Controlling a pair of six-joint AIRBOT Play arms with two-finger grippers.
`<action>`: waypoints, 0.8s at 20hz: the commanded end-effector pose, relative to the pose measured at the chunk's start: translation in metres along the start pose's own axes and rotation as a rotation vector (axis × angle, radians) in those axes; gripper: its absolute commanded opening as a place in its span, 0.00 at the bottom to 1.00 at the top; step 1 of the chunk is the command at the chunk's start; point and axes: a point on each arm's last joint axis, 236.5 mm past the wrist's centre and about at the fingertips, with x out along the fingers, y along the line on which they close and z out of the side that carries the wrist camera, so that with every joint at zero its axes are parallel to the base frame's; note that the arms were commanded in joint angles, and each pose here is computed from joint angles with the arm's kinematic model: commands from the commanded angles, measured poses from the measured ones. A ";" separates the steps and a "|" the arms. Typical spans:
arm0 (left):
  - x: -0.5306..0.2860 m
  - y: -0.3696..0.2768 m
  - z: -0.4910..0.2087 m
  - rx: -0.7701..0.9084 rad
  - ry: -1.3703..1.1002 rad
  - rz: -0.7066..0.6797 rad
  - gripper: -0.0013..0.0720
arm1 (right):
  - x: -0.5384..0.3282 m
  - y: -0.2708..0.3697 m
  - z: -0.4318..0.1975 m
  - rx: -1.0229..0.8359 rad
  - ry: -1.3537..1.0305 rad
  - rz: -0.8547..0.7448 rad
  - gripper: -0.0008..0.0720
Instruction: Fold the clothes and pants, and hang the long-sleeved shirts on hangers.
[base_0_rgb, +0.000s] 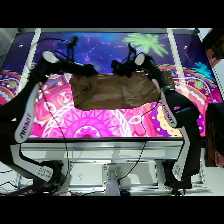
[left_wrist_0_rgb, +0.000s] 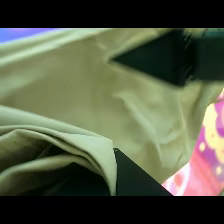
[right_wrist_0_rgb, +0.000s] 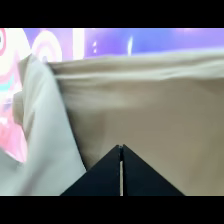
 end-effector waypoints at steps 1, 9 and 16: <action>0.048 -0.031 -0.009 0.099 -0.004 -0.006 0.03 | -0.041 -0.015 0.028 -0.036 -0.054 -0.026 0.06; 0.093 -0.061 -0.028 0.139 0.011 -0.022 0.66 | -0.083 -0.038 0.050 -0.026 -0.093 -0.073 0.06; 0.046 -0.056 -0.004 0.133 -0.026 -0.025 0.93 | -0.087 -0.064 0.050 -0.088 -0.082 -0.173 0.06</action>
